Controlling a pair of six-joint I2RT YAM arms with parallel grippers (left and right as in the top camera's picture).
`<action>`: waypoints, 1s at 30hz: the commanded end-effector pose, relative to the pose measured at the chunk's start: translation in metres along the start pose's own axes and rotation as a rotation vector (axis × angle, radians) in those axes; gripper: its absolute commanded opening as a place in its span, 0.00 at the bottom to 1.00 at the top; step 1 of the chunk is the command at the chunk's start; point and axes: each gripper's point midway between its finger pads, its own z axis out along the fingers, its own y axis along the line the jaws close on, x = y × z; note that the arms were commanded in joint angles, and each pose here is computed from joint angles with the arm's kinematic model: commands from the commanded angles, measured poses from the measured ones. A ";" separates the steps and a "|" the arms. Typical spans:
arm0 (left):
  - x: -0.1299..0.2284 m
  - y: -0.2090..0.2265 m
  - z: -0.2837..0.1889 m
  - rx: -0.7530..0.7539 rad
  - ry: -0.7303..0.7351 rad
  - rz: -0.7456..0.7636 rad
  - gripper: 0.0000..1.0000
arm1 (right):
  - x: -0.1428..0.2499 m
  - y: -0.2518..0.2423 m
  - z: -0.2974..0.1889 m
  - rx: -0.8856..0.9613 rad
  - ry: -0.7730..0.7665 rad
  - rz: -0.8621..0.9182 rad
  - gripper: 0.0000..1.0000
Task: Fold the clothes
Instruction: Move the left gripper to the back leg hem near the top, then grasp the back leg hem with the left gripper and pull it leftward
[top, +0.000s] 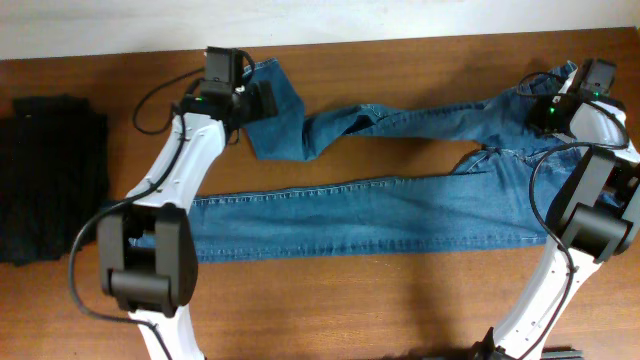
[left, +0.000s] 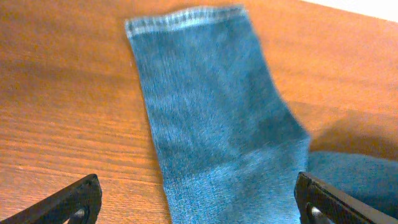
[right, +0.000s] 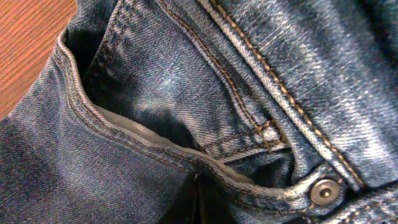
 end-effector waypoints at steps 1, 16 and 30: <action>0.034 0.018 0.040 -0.084 0.086 0.005 0.99 | 0.058 0.009 0.040 -0.013 0.163 -0.010 0.04; 0.085 0.021 0.078 -0.066 0.234 -0.010 0.29 | 0.058 0.008 0.040 -0.009 0.162 -0.011 0.04; 0.027 0.037 0.026 -0.186 0.245 0.014 0.00 | 0.057 0.008 0.040 -0.010 0.155 -0.011 0.04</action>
